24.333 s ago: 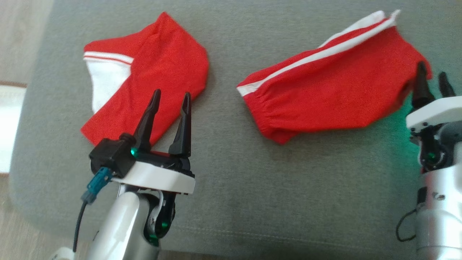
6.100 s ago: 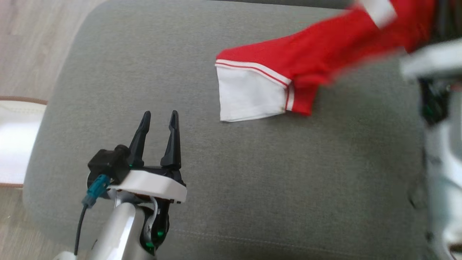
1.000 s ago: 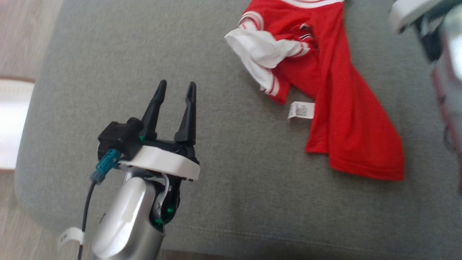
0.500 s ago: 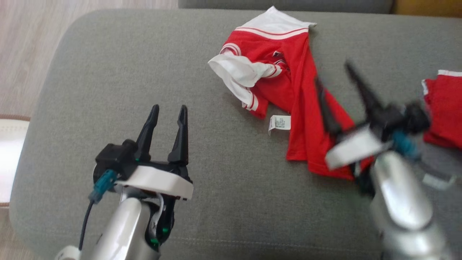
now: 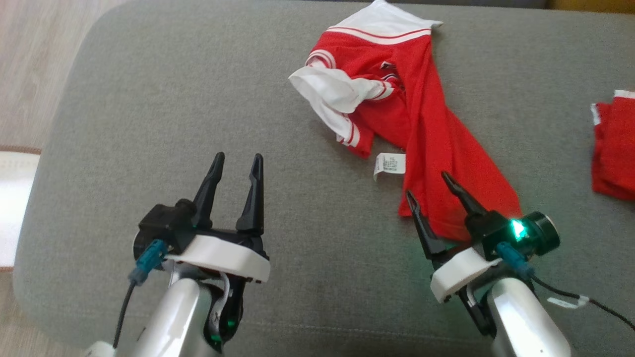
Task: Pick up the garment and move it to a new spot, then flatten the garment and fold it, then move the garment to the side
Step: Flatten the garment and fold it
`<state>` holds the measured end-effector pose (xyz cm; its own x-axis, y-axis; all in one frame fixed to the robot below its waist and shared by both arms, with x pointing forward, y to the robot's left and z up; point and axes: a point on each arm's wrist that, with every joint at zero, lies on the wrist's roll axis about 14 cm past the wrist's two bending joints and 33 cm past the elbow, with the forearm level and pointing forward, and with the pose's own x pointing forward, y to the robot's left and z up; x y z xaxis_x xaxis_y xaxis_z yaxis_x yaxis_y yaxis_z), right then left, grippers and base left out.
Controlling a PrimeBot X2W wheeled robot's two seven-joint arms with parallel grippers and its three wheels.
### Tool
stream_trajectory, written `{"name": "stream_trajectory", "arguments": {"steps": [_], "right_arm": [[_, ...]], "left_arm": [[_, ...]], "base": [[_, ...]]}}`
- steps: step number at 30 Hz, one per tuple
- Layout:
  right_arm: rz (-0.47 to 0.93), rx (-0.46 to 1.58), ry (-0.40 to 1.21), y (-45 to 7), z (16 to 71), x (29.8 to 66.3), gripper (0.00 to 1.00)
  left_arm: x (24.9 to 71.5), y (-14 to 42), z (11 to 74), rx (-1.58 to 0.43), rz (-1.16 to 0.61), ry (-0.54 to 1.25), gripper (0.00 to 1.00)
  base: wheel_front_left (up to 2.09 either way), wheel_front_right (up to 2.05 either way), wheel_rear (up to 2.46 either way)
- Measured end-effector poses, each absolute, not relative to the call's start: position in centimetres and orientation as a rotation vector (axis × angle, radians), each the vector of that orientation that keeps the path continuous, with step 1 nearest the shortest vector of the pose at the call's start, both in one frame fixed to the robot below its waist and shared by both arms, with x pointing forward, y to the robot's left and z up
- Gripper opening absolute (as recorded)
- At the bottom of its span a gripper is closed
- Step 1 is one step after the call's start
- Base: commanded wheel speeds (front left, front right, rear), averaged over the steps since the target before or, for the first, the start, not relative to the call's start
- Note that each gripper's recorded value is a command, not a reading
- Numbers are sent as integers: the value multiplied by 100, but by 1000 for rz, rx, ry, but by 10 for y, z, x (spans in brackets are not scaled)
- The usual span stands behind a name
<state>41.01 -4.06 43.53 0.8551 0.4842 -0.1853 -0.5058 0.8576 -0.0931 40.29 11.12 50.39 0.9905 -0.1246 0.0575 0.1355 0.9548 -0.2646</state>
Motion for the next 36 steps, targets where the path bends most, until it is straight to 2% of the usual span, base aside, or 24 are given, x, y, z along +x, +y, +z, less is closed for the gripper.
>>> {"name": "stream_trajectory", "arguments": {"steps": [5,11,17,19,28,33,36], "right_arm": [[537,-150,282,-38,400,412,100],[574,-163,333,-24,384,427,100],[603,-186,409,-18,362,425,100],[604,-186,409,-17,362,427,0],[578,-149,338,-21,385,435,0],[504,-112,158,-36,446,462,0],[431,-135,37,-64,497,482,0]], "left_arm": [[405,116,497,-265,-117,-23,100],[407,129,491,-262,-78,-7,100],[407,139,488,-253,-51,-1,100],[407,139,487,-253,-50,0,100],[410,130,494,-260,-77,-17,100],[411,118,502,-267,-114,-38,100],[411,113,507,-271,-131,-51,100]], "base": [[0,0,0],[0,0,0],[0,0,0],[0,0,0],[0,0,0],[0,0,0],[0,0,0]]}}
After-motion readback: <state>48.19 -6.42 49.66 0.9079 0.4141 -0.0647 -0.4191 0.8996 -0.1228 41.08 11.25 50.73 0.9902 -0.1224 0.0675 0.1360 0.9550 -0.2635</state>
